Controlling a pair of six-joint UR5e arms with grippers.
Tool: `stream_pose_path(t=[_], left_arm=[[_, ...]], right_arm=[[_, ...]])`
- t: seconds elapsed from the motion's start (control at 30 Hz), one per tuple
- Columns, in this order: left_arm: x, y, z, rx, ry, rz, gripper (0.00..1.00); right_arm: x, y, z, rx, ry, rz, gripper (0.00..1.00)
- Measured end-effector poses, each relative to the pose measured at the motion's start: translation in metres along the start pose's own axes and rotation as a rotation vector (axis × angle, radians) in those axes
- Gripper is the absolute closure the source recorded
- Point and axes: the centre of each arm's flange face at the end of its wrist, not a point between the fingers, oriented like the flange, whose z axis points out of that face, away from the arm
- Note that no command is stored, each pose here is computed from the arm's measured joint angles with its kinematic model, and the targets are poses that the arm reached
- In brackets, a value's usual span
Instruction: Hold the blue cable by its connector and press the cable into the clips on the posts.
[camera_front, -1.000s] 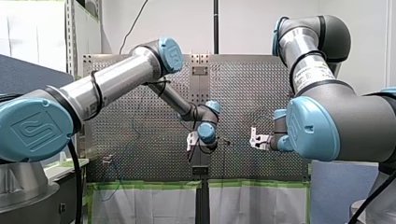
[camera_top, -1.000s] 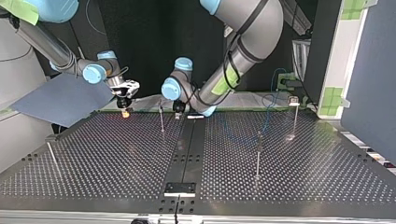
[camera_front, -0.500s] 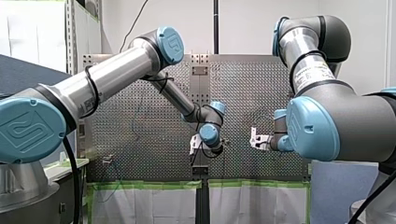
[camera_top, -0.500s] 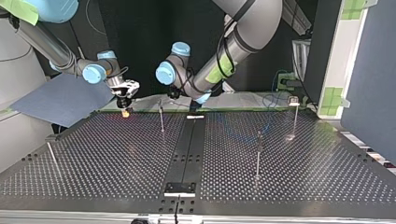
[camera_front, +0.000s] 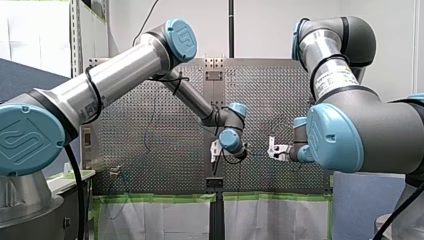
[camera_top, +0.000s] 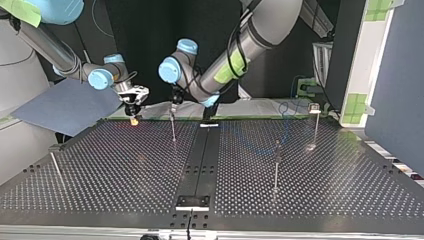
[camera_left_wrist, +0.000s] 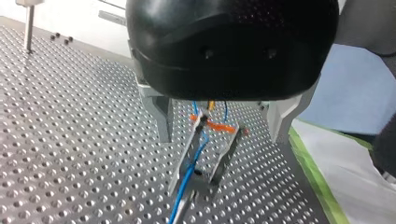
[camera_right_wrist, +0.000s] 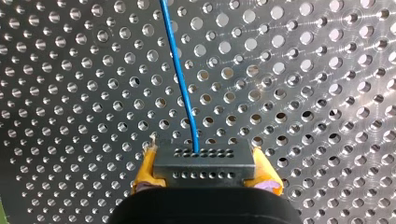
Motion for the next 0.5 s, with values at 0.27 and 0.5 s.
stream_pose_path(t=[0.27,0.5], left_arm=[[0.0018,-0.0081,-0.0050,0.004,-0.003,-0.007,0.00],[0.0024,-0.0090,-0.0058,0.005,-0.002,-0.019,0.00]], right_arm=[[0.0000,0.0001,0.0001,0.000,0.001,0.000,1.00],[0.0000,0.0007,-0.0001,-0.001,0.000,0.000,1.00]])
